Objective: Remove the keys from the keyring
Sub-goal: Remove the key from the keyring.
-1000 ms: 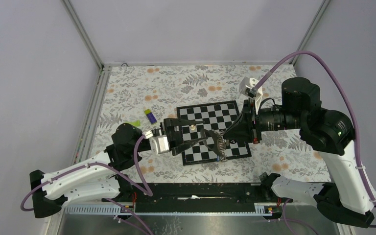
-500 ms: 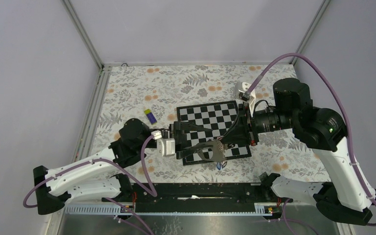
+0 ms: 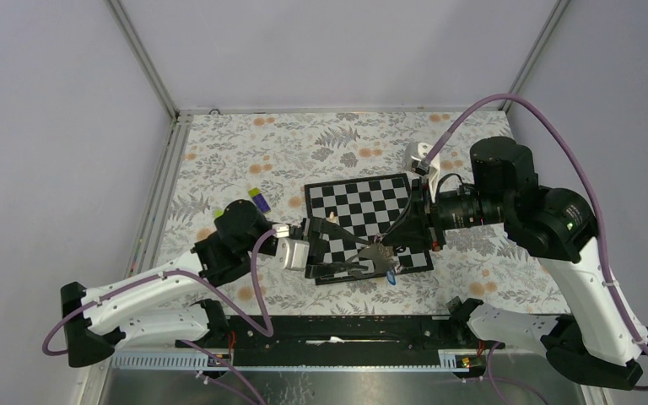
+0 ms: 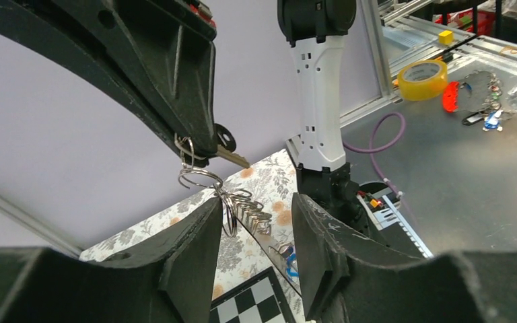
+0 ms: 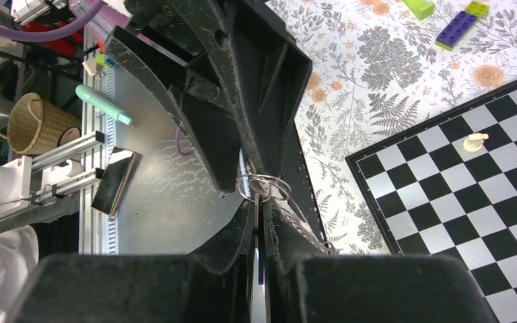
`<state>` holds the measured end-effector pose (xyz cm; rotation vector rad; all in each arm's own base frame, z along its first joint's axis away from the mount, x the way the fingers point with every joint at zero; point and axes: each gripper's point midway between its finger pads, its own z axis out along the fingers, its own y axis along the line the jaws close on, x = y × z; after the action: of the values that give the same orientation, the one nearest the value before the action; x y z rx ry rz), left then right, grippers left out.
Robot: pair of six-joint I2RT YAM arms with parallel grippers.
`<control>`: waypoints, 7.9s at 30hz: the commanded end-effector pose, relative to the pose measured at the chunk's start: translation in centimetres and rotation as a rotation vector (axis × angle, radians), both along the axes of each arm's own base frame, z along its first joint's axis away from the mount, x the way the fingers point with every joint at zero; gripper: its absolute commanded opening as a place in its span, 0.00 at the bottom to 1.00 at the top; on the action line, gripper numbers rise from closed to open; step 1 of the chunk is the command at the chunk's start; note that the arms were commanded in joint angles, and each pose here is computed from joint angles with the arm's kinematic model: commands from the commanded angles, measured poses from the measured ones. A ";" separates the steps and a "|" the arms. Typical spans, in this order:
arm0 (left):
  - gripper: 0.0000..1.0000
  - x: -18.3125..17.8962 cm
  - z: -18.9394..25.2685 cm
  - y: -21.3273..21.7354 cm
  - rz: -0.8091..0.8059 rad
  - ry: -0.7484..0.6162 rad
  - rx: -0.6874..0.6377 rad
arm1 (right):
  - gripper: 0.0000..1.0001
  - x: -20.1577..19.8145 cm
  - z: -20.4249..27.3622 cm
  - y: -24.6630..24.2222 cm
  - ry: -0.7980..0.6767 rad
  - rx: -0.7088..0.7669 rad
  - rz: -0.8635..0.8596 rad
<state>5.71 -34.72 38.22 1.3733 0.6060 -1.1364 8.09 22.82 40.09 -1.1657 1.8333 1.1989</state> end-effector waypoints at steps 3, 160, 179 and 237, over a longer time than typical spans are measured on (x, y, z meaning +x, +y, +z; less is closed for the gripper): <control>0.46 -2.2 3.2 1.5 -0.095 -0.024 -0.066 | 0.00 0.7 0.3 -0.1 -0.048 0.011 -0.026; 0.00 -0.4 6.8 0.9 -0.020 -0.009 -0.183 | 0.03 -0.9 -3.8 1.3 0.002 0.092 0.101; 0.00 0.4 7.5 1.5 0.043 -0.020 -0.216 | 0.02 -0.6 -3.7 -0.8 -0.061 0.019 0.006; 0.41 0.6 3.0 -1.2 -0.026 0.018 -0.055 | 0.04 -2.2 0.2 -0.7 -0.109 0.084 0.107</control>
<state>6.99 -36.26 38.70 1.3520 0.6643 -1.1745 6.36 21.78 37.92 -1.2479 1.7610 1.2059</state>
